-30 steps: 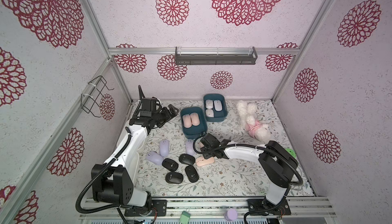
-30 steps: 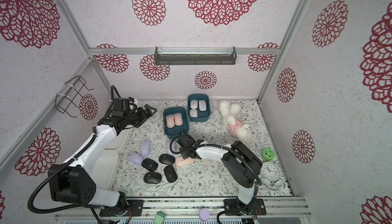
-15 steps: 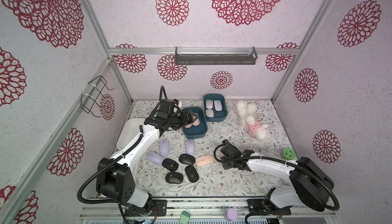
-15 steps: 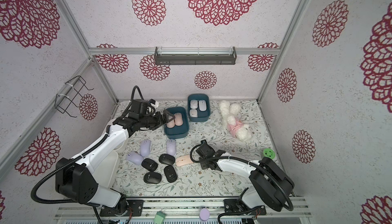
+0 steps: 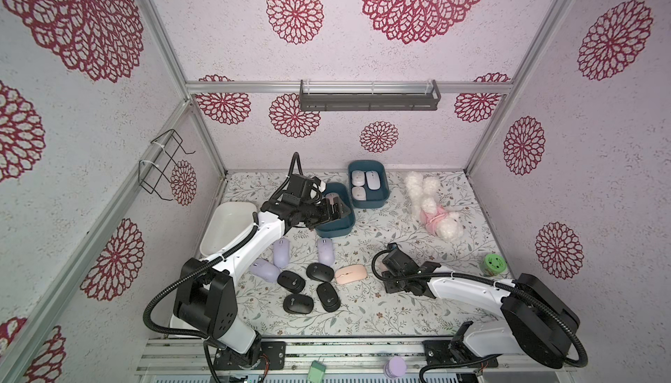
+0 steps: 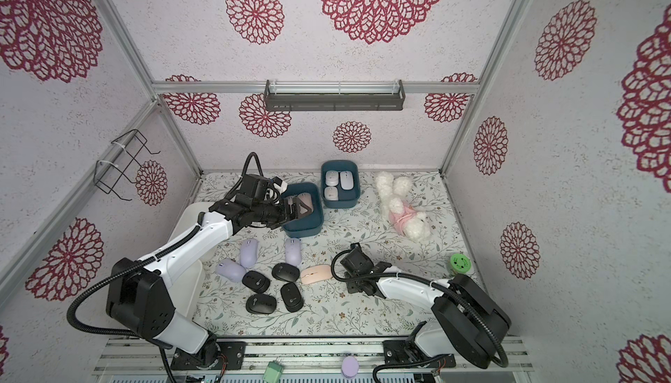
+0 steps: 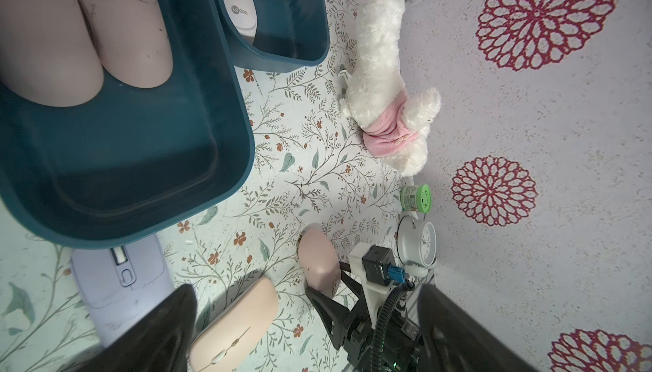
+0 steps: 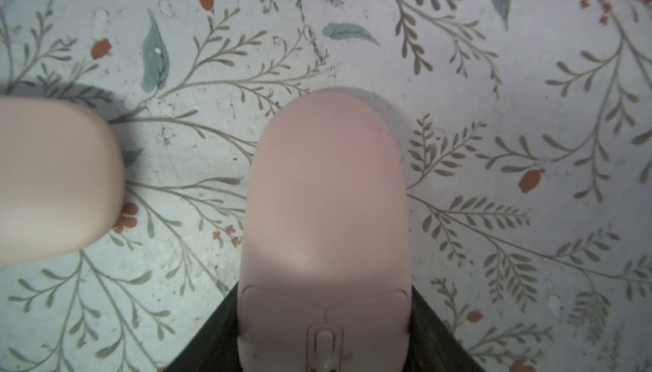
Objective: Place the mice by color into the storage box
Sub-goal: Place the mouse at the center of the board, then adjust the mouse at the center of the board.
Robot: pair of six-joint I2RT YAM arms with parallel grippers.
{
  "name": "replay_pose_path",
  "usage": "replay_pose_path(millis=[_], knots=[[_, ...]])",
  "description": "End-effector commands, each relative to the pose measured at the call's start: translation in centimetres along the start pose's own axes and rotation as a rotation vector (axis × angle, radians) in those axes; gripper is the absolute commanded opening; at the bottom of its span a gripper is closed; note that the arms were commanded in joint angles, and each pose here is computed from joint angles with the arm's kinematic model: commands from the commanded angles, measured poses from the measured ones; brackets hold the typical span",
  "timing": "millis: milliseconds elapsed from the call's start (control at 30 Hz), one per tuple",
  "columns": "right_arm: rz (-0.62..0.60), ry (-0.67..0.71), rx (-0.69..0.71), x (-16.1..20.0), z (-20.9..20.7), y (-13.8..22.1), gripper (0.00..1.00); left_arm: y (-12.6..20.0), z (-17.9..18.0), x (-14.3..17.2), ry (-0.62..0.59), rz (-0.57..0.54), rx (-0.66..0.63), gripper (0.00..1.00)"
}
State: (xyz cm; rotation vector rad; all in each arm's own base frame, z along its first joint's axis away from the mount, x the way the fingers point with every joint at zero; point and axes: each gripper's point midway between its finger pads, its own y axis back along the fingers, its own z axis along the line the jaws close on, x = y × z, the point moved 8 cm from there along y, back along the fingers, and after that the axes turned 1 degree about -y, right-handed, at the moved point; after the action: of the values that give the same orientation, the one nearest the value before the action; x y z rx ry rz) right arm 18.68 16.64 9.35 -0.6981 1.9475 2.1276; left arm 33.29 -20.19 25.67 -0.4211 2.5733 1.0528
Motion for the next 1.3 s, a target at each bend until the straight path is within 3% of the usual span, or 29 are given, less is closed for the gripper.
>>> replay_pose_path(millis=[0, 267, 367, 733, 1267], knots=[[0.049, -0.03, 0.012, 0.9, -0.5, -0.4, 0.6, 0.5, -0.7, -0.7, -0.018, -0.016, 0.023, 0.99], [0.077, -0.092, 0.097, 2.1, -2.2, 0.8, 0.81, 1.0, -0.9, -0.8, -0.02, -0.024, 0.022, 0.99], [0.091, -0.133, 0.152, 2.6, -3.5, 1.2, 0.84, 1.1, -0.9, -0.8, -0.018, -0.025, 0.02, 0.99], [0.114, -0.281, 0.258, 1.5, -7.1, 1.2, 0.85, 2.0, -1.1, -0.9, -0.015, -0.061, 0.002, 0.99], [0.002, -0.225, 0.347, -6.3, -8.5, 0.0, 0.85, 3.8, -0.2, -2.1, 0.012, -0.128, -0.021, 0.98]])
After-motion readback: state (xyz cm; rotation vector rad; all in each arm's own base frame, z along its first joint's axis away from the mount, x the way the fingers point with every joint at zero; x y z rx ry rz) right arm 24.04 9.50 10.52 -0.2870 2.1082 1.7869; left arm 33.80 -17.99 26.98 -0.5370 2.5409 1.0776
